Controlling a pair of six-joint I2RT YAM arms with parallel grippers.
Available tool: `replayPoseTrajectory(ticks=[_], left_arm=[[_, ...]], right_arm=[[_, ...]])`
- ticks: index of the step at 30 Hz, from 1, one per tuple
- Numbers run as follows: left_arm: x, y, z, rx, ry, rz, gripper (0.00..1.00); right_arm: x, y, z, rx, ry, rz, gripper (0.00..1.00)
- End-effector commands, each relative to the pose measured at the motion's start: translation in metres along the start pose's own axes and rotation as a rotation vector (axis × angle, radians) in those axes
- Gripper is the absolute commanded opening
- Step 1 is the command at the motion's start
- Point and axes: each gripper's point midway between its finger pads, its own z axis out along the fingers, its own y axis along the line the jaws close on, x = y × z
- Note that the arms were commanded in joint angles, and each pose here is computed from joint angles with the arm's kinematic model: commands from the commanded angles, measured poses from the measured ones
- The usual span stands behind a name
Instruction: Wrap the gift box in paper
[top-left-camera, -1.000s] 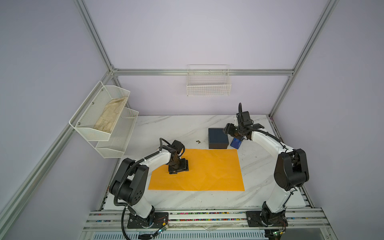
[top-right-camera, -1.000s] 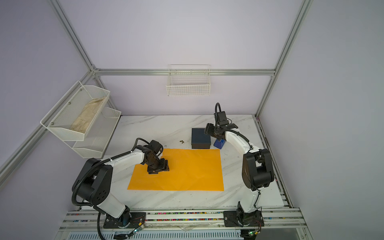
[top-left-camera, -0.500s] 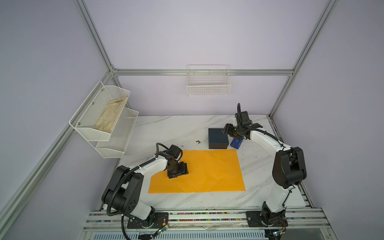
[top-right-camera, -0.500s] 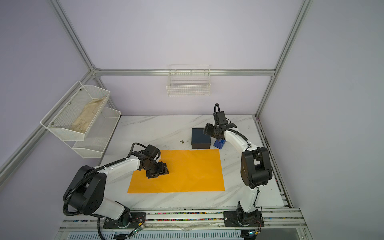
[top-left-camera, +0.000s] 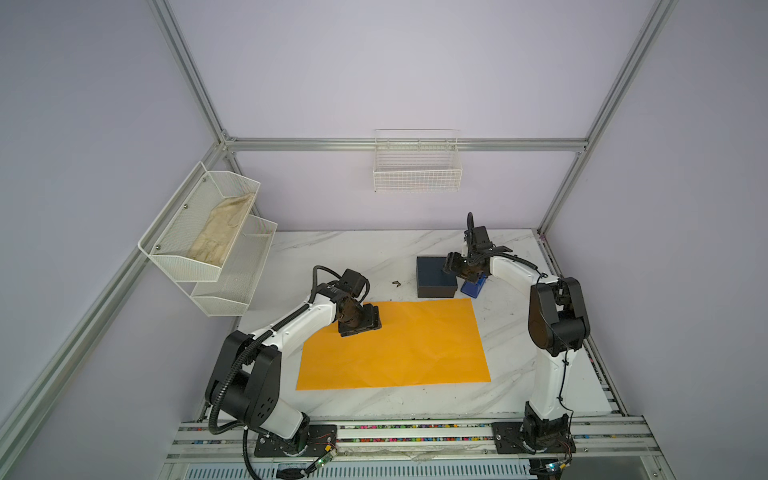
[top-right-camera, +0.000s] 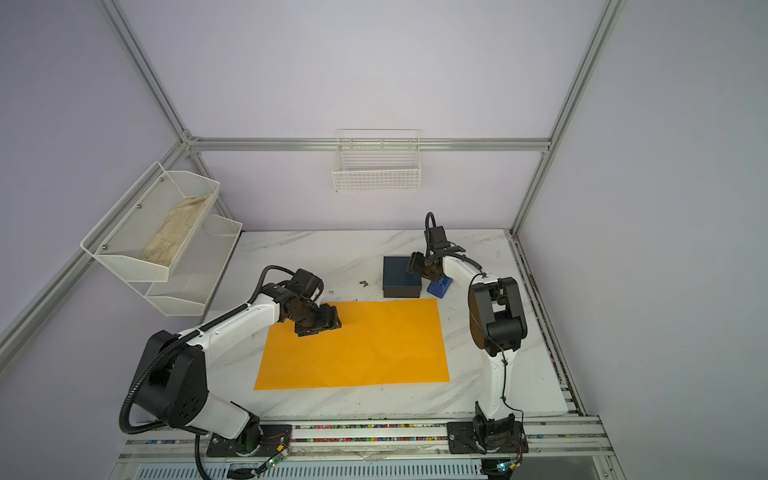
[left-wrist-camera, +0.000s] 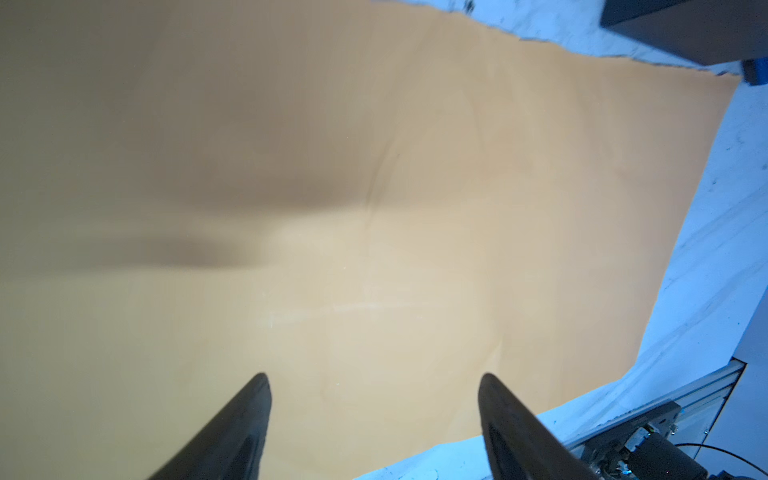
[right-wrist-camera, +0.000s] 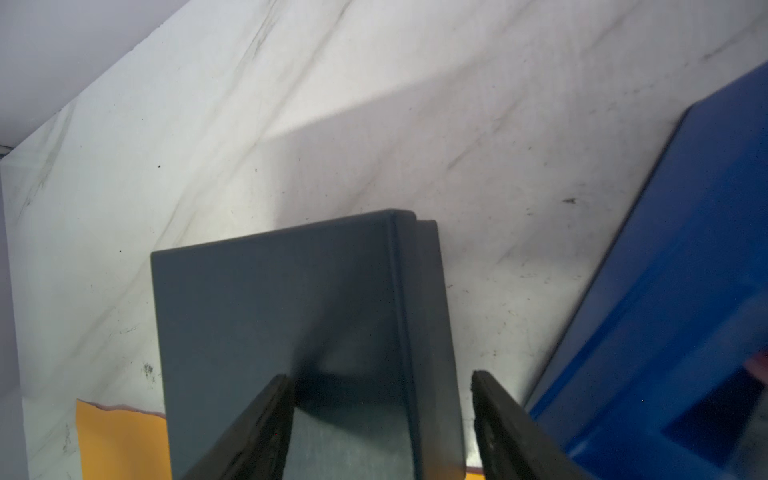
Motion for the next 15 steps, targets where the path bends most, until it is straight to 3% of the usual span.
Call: replayPoseTrajectory(ticks=[1, 15], left_arm=[[-0.041, -0.009, -0.024, 0.01, -0.095, 0.033, 0.78], [-0.108, 0.001, -0.032, 0.107, -0.127, -0.024, 0.77]], right_arm=[[0.023, 0.016, 0.015, -0.055, 0.068, -0.008, 0.69], [0.072, 0.124, 0.055, -0.212, 0.122, 0.001, 0.65]])
